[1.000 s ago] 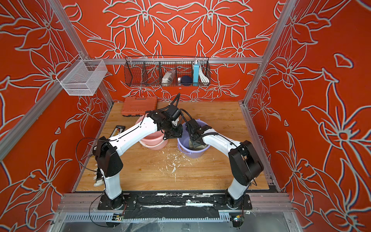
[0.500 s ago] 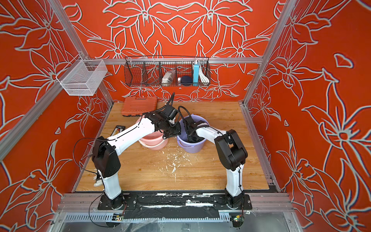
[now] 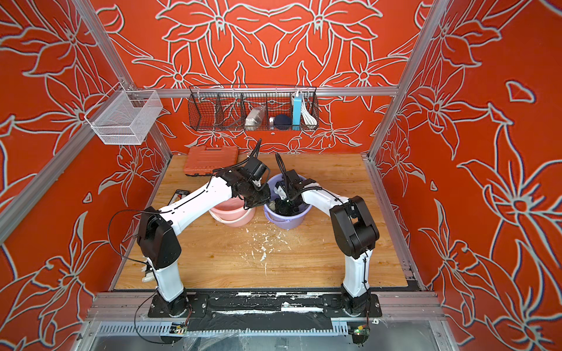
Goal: Wipe the inside of the bucket with a cloth
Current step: Wipe the dirt from the inside of the bucket.
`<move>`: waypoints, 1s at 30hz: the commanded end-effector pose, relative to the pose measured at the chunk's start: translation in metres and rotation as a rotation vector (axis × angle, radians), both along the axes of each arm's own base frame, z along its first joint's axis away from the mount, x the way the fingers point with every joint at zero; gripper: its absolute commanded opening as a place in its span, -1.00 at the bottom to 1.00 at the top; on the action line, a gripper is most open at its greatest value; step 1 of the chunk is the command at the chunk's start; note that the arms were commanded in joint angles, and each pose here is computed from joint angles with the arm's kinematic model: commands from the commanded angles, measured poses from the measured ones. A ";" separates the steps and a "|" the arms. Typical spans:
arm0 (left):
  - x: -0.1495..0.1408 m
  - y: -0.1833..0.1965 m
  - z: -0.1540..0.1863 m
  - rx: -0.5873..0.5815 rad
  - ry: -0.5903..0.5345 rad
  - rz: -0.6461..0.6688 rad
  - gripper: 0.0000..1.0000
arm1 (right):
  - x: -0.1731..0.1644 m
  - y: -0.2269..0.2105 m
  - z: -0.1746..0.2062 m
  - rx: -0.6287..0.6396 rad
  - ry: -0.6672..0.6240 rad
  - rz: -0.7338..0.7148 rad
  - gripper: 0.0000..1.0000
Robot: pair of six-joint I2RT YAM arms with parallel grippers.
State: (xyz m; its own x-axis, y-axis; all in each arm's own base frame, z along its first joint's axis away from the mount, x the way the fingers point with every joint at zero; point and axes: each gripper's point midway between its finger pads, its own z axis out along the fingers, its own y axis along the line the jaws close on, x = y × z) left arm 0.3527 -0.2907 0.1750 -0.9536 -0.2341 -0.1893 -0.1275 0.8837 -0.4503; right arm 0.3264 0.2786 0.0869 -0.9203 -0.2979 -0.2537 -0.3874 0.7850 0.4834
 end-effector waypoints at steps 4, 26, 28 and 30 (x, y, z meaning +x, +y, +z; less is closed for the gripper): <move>-0.044 -0.024 0.023 -0.084 0.056 -0.208 -1.00 | 0.034 -0.078 0.008 -0.495 -0.212 -0.086 -1.00; -0.060 -0.030 0.013 -0.124 0.124 -0.271 -1.00 | 0.035 -0.015 -0.057 -0.270 0.048 -0.020 -1.00; -0.060 -0.032 0.011 -0.128 0.131 -0.273 -1.00 | 0.027 0.017 -0.036 -0.061 0.062 0.040 -1.00; -0.059 -0.031 0.008 -0.118 0.132 -0.271 -1.00 | 0.024 0.034 -0.012 0.071 0.039 0.071 -1.00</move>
State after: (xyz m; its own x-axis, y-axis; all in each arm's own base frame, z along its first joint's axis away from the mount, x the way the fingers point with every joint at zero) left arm 0.3612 -0.2873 0.1756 -0.9513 -0.2438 -0.1887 -0.1313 0.8742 -0.4675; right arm 0.3408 0.2536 0.0414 -0.9400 -0.3314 -0.0808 -0.3408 0.9035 0.2600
